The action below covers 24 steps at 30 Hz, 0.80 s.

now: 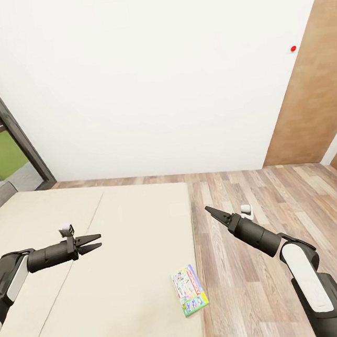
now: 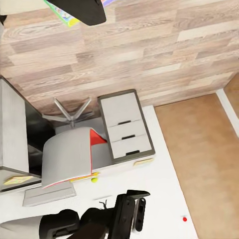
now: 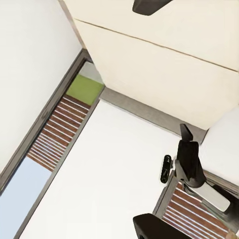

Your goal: Put all the toys in the child's room - the three board games (two on the bed and one on the table), the two jigsaw puzzles on the table, and the tennis ball on the table - inside the toy box on the table in the child's room.

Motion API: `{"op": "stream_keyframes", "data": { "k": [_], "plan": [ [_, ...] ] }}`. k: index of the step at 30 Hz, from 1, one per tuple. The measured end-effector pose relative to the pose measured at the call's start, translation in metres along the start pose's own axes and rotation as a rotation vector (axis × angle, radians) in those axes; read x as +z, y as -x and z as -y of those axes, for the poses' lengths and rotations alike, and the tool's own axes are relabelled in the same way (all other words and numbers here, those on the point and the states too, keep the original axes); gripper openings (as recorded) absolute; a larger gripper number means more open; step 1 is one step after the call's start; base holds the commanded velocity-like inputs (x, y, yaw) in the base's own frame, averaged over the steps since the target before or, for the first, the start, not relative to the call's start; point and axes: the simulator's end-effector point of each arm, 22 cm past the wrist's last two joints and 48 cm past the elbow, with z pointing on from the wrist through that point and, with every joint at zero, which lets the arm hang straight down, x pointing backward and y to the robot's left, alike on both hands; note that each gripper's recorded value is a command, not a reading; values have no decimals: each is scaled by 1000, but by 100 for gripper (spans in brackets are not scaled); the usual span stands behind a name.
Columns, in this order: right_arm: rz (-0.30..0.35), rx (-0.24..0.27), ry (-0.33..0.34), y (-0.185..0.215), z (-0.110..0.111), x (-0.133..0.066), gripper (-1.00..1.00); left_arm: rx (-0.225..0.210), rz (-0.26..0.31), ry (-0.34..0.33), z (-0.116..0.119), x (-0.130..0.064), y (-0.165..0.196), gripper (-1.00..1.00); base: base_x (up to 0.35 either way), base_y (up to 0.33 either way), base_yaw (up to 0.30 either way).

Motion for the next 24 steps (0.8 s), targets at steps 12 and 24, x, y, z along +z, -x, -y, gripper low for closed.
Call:
{"op": "stream_keyframes", "data": {
  "k": [12,24],
  "plan": [
    [7,-14,11,4,-10,-1,100,39,11,-4,10,-3,4,100,0,0,0],
    [13,-29,22,8,-20,-2,100,58,19,-10,19,-6,8,100,0,0,0]
  ]
}}
